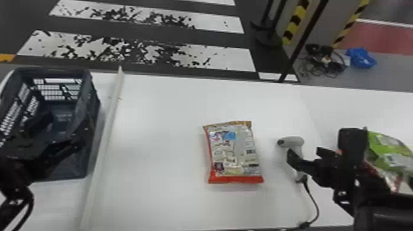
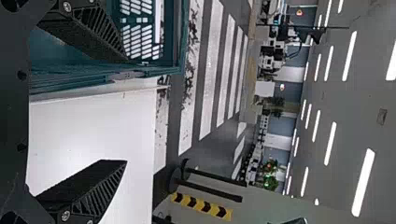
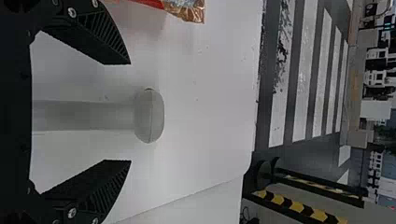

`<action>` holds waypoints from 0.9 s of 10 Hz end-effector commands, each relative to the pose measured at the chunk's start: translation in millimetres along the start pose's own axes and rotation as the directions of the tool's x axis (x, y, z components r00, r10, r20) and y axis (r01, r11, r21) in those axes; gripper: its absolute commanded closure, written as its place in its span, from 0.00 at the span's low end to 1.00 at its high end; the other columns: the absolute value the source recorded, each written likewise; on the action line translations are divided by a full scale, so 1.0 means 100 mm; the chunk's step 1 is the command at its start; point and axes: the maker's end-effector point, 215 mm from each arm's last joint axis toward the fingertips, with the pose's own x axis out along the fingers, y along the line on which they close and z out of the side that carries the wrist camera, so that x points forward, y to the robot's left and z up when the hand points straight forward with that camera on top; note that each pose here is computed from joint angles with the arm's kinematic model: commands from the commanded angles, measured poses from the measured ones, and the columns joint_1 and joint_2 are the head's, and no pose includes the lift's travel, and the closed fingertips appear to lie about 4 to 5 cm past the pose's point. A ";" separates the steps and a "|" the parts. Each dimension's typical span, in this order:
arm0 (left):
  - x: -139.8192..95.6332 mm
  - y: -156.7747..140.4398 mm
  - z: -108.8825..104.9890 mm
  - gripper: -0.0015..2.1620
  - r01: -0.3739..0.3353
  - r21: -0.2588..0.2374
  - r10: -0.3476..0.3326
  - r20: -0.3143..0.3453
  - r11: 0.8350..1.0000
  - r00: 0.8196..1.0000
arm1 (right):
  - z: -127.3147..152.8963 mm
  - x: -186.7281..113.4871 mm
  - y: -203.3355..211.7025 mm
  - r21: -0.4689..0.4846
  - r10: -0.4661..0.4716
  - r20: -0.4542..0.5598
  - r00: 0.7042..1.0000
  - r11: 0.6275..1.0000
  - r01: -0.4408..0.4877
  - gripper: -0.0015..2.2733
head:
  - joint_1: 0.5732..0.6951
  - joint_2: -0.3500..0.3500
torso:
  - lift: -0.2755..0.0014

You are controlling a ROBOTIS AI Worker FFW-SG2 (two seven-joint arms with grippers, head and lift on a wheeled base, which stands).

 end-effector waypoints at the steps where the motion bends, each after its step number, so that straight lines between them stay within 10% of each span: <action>1: 0.00 -0.02 -0.01 0.05 0.006 -0.003 -0.006 -0.003 1.000 1.000 | -0.13 0.08 -0.01 0.006 0.013 -0.027 1.000 1.000 -0.013 0.06 | 1.00 0.25 | 0.65; 5: -0.01 -0.04 -0.05 0.05 0.016 -0.005 -0.016 -0.009 1.000 1.000 | -0.35 0.30 -0.04 0.024 0.041 -0.103 0.994 0.999 -0.038 0.19 | 1.00 0.24 | 0.65; 8: 0.00 -0.05 -0.05 0.05 0.018 -0.006 -0.018 -0.010 1.000 1.000 | -0.37 0.33 -0.05 0.039 0.050 -0.137 0.989 0.998 -0.045 0.86 | 1.00 0.23 | 0.65; 9: -0.01 -0.04 -0.05 0.05 0.016 -0.006 -0.016 -0.012 1.000 1.000 | -0.36 0.34 -0.05 0.041 0.048 -0.142 0.989 0.998 -0.043 0.94 | 1.00 0.23 | 0.65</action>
